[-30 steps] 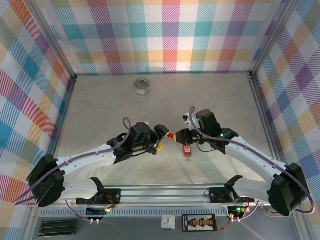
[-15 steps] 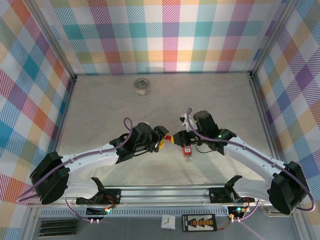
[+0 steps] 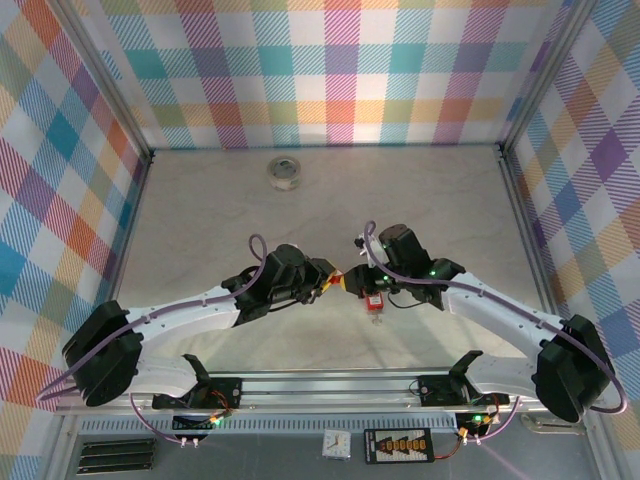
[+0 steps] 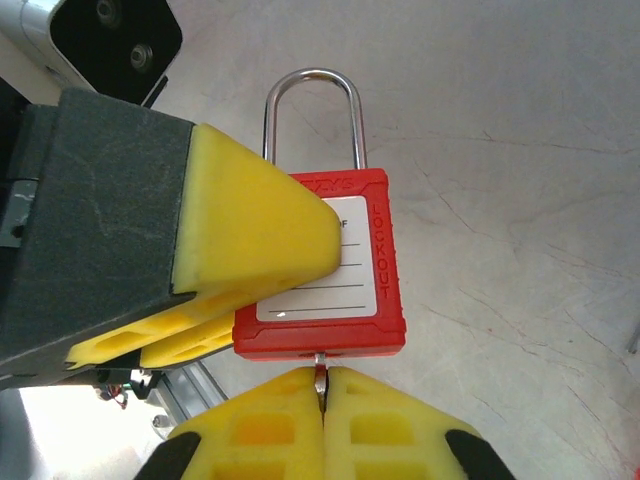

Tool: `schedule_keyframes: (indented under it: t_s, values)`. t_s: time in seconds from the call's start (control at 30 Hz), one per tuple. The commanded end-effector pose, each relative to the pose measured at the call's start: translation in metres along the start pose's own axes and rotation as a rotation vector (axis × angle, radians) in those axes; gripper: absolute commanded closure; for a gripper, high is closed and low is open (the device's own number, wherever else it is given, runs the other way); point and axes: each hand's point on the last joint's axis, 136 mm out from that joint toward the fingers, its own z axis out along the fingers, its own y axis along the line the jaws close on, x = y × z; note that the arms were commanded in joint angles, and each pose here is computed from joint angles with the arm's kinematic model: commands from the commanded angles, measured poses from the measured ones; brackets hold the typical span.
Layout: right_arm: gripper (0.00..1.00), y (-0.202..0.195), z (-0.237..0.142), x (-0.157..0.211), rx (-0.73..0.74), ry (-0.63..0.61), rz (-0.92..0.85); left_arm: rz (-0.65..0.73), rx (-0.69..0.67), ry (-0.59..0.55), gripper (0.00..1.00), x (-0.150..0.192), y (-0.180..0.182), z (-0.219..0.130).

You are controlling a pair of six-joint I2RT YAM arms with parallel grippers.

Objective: Unlock with the key

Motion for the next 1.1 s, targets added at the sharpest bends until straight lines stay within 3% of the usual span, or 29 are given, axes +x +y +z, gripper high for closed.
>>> schedule_keyframes:
  t_s: [0.0, 0.23, 0.37, 0.5, 0.63, 0.73, 0.83, 1.07]
  values:
    - [0.98, 0.010, -0.001, -0.004, -0.031, -0.009, -0.028, 0.020, 0.052, 0.025, 0.85, 0.006, -0.016, 0.001]
    - [0.71, 0.008, -0.008, -0.011, 0.004, -0.032, 0.040, 0.023, 0.052, 0.037, 1.00, 0.004, -0.010, 0.000]
    - [0.55, 0.009, -0.020, -0.011, 0.023, -0.011, 0.080, 0.059, 0.030, 0.030, 1.00, -0.004, 0.003, -0.007]
    - [0.46, 0.009, -0.037, -0.007, 0.024, 0.007, 0.113, 0.177, -0.021, 0.041, 1.00, -0.015, 0.015, -0.021]
    - [0.34, 0.007, -0.059, -0.010, 0.022, -0.025, 0.126, 0.439, -0.032, 0.127, 1.00, -0.012, 0.007, -0.038]
    - [0.33, 0.005, -0.076, -0.026, -0.049, -0.063, 0.147, 0.674, -0.046, 0.322, 1.00, 0.015, 0.000, -0.047]
    - [0.33, 0.011, -0.081, -0.042, -0.183, -0.073, 0.154, 0.790, -0.045, 0.446, 1.00, 0.032, 0.000, -0.057]
    - [0.41, 0.026, -0.064, -0.042, -0.389, -0.034, 0.138, 0.880, 0.087, 0.599, 1.00, 0.058, -0.023, -0.062]
